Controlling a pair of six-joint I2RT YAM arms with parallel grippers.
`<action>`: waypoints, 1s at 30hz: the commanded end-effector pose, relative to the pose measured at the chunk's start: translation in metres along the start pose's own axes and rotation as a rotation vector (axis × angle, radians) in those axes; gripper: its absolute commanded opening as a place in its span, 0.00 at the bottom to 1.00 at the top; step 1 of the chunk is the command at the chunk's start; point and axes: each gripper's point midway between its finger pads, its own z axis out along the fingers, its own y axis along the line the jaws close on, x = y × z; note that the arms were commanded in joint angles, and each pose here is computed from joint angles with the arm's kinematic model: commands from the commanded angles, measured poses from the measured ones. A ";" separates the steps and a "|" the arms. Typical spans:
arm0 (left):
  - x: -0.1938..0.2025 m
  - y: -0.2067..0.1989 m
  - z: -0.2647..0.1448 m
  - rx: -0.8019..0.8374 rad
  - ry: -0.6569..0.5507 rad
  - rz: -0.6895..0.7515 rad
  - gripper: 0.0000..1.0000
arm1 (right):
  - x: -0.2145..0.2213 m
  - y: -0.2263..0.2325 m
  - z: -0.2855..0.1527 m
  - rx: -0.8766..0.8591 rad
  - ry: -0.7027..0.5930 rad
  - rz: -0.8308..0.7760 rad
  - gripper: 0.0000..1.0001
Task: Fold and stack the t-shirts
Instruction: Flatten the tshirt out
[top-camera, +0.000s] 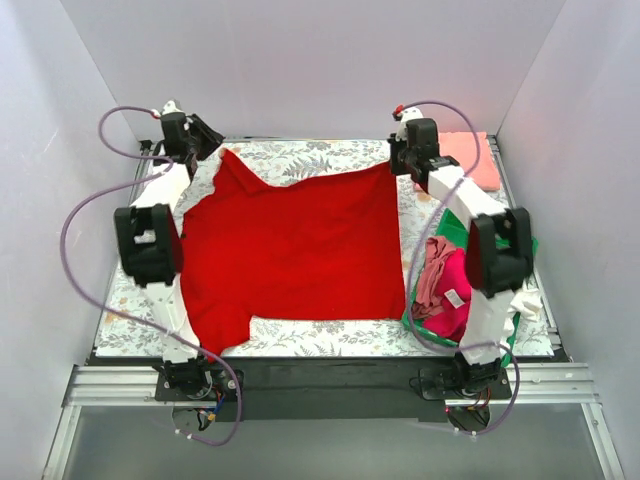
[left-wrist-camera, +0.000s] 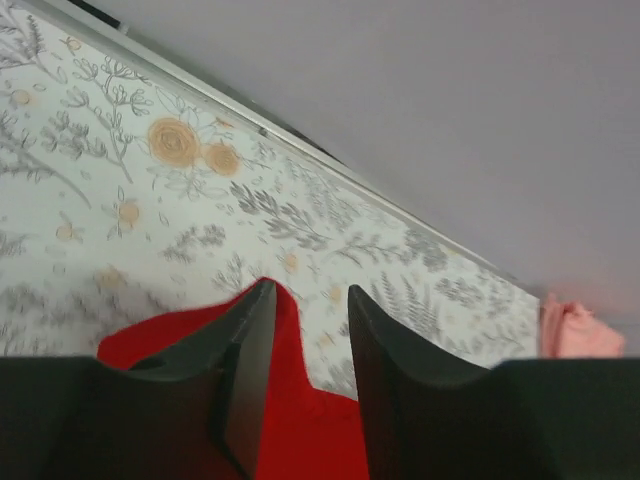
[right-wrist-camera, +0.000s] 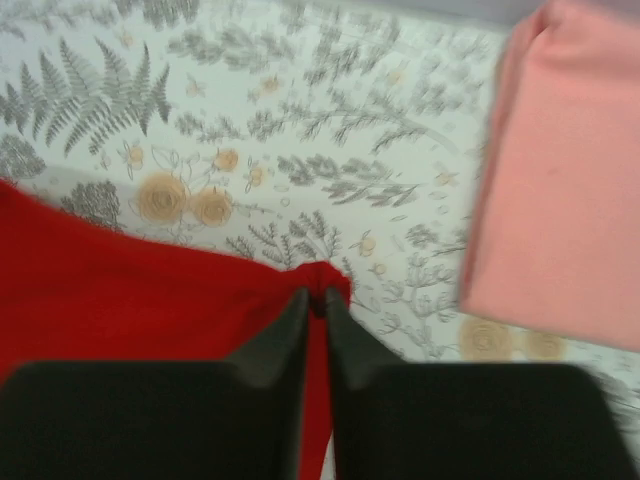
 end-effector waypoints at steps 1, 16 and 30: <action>-0.012 -0.017 0.038 0.073 0.021 0.017 0.68 | -0.052 0.008 0.039 -0.142 -0.096 0.050 0.27; 0.018 -0.010 -0.034 -0.081 0.068 -0.023 0.89 | -0.008 0.035 -0.026 -0.232 -0.008 0.038 0.98; 0.149 0.087 -0.134 -0.356 0.294 -0.114 0.91 | 0.161 0.069 -0.060 -0.178 0.282 0.006 0.98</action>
